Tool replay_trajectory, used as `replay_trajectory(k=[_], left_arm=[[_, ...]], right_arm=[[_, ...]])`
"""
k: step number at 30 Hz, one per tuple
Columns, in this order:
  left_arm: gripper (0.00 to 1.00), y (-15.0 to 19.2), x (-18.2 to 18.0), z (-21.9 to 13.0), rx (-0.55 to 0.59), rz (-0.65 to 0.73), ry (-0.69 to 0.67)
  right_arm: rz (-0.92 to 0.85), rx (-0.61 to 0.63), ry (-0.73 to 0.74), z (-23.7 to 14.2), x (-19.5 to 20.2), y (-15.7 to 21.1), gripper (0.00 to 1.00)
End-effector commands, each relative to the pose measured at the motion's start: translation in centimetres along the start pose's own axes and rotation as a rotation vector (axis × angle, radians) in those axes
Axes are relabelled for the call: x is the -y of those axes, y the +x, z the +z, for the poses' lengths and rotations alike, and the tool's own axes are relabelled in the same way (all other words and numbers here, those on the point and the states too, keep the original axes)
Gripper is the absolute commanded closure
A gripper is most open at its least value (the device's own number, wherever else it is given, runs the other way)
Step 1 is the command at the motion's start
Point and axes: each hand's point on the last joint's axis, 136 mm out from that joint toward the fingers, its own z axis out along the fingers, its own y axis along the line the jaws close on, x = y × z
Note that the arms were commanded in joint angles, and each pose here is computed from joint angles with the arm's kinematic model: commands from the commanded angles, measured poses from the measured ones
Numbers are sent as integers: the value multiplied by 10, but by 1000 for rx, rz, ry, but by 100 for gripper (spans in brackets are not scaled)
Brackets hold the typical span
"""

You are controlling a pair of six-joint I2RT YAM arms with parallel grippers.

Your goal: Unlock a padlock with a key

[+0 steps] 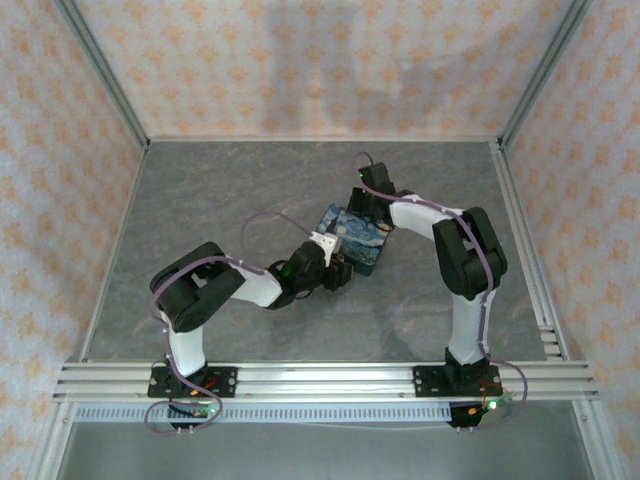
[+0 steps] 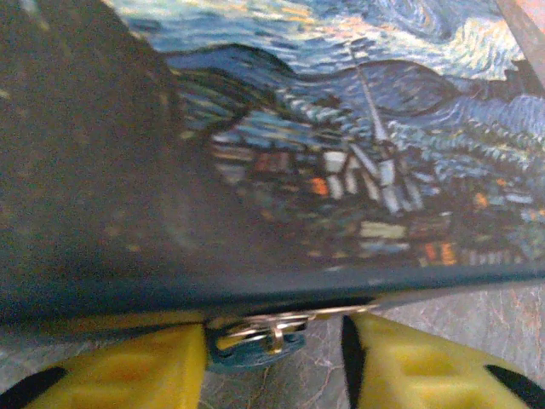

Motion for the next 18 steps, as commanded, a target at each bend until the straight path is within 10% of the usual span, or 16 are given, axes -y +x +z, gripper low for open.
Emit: replay_trajectory(k=[1, 18], left_arm=[[60, -17, 24, 0, 54, 11, 142], [60, -12, 32, -16, -3, -48, 282]], right_arm=[[-18, -71, 33, 0, 7, 27, 100], [-17, -69, 45, 2, 9, 27, 100]])
